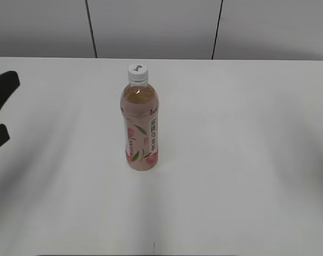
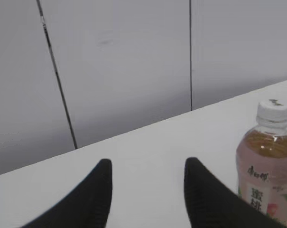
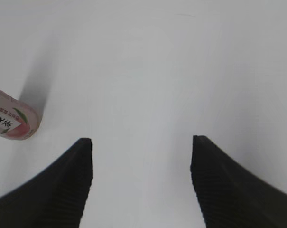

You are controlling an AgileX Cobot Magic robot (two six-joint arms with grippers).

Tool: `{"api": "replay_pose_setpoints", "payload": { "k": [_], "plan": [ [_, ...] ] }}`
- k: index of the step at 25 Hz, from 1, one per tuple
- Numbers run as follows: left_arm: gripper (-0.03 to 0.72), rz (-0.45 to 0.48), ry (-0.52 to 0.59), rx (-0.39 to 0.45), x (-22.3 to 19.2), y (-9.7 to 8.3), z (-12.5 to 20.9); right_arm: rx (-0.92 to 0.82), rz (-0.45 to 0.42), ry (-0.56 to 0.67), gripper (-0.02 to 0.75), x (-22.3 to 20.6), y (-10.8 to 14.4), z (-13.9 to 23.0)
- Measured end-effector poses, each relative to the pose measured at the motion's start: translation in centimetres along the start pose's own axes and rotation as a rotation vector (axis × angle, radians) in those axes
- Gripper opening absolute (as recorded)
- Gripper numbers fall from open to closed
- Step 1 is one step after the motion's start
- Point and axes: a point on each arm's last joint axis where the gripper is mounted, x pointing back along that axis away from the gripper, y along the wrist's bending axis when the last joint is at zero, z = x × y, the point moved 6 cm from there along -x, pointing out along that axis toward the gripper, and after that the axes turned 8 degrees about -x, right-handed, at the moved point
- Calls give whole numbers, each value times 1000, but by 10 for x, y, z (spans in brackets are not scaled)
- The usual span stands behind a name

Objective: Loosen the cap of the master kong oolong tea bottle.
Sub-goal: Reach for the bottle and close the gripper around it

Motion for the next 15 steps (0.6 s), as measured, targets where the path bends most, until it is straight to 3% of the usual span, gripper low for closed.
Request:
{"api": "replay_pose_setpoints", "payload": {
  "k": [4, 10, 15],
  "plan": [
    [364, 99, -10, -6, -17, -16, 11, 0, 0, 0, 493, 0, 0, 0],
    [400, 346, 18, -13, -35, -56, 44, 0, 0, 0, 493, 0, 0, 0],
    [401, 393, 80, 71, -43, -66, 70, 0, 0, 0, 493, 0, 0, 0]
  ]
}}
